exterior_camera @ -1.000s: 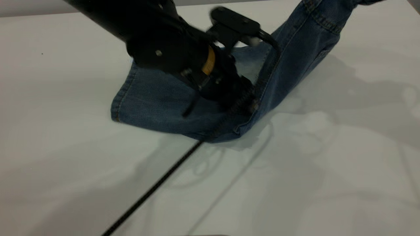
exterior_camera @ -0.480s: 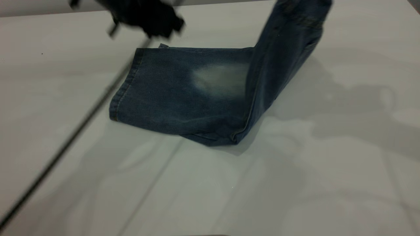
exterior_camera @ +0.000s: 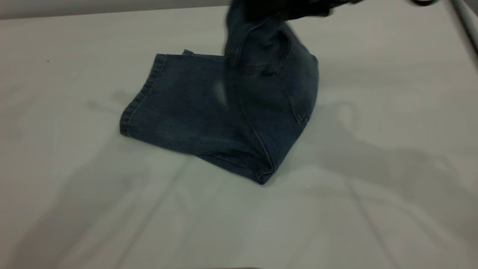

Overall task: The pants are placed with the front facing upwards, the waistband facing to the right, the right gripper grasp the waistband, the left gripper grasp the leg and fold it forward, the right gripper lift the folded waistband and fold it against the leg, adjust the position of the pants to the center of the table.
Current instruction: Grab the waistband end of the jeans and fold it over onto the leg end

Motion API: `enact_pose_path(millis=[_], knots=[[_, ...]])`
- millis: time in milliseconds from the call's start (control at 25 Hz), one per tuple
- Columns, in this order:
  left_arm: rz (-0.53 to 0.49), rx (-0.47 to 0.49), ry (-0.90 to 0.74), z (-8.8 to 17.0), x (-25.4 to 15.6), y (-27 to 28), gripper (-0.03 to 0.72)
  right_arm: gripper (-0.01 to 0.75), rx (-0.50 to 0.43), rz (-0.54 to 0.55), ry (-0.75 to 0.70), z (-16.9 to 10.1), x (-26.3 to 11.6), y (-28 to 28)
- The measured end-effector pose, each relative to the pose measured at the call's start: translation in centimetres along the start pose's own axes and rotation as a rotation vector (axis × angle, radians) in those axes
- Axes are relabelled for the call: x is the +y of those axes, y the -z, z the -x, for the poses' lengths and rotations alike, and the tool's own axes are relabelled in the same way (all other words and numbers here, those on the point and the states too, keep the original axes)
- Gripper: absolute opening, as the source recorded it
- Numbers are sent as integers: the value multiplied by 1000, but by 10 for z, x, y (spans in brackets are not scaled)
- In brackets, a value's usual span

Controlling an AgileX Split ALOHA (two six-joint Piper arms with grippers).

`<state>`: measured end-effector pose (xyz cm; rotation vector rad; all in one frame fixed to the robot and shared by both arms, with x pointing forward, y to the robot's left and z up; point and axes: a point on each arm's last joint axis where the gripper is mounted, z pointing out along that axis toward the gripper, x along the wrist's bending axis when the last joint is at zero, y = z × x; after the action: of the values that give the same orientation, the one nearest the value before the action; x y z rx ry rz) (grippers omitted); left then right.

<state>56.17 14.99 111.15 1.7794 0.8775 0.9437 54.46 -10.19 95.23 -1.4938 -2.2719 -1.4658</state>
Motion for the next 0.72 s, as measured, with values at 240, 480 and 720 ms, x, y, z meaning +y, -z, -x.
enact_pose_path(millis=[240, 480, 720], knots=[[38, 17, -2, -4, 12, 15, 346, 99, 28, -61, 14, 5, -2, -60], [-4, 41, -1, -6, 7, 15, 346, 328, 35, -115, 29, 5, -16, -99], [-67, 56, -1, -6, -4, 10, 346, 662, 60, -86, 80, -8, -2, -104]])
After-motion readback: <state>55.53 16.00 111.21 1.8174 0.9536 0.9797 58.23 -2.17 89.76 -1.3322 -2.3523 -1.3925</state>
